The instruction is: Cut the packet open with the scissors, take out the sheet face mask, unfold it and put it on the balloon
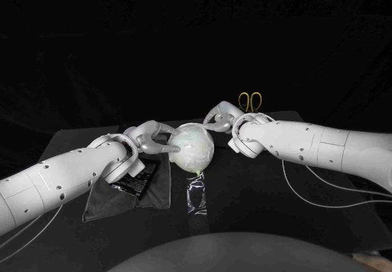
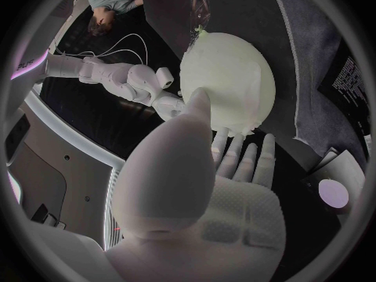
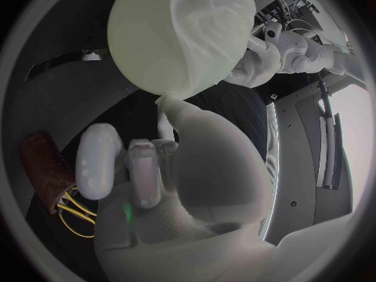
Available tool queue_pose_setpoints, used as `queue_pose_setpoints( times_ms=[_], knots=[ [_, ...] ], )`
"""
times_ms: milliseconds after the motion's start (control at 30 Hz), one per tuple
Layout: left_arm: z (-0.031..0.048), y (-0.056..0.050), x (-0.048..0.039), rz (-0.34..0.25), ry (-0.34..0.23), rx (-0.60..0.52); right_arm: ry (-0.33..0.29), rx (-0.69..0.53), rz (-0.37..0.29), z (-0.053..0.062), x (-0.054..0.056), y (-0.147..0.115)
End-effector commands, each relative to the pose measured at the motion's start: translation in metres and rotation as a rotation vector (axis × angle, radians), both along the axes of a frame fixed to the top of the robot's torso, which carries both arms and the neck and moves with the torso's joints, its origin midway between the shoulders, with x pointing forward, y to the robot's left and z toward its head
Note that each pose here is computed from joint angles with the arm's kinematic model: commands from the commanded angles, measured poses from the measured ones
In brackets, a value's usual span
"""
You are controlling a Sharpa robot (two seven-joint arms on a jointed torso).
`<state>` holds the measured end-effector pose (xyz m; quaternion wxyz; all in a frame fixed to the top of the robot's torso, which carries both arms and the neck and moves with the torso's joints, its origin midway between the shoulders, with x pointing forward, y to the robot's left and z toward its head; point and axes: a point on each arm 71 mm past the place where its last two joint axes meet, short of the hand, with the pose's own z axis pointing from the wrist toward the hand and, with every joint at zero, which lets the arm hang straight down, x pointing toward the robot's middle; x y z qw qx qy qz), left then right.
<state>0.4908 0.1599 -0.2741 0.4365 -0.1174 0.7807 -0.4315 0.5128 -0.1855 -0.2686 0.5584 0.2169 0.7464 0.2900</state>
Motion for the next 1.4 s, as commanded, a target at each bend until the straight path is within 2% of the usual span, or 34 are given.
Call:
queue_pose_setpoints(
  times_ms=[33,367,700,867,1067,1233,1400],
  knots=[
    [-0.0015,-0.002,-0.0017,-0.011,0.014,0.001,0.005,-0.033,0.021,0.001,0.003,-0.001],
    [-0.0012,-0.002,-0.0018,-0.011,0.014,0.001,-0.059,-0.113,0.054,0.009,0.011,0.0],
    [0.0,-0.002,-0.0019,-0.01,0.012,0.0,-0.135,-0.223,0.135,0.014,0.015,0.012],
    [0.0006,-0.003,-0.0017,-0.01,0.011,0.001,-0.208,-0.313,0.189,0.02,0.019,0.018],
    [0.001,-0.004,-0.0018,-0.012,0.011,0.0,-0.327,-0.44,0.26,0.026,0.022,0.025],
    [0.001,-0.004,-0.0017,-0.011,0.012,0.0,-0.405,-0.517,0.297,0.029,0.022,0.028],
    [0.001,-0.005,-0.0017,-0.013,0.012,0.0,-0.438,-0.571,0.342,0.029,0.021,0.032]
  ],
)
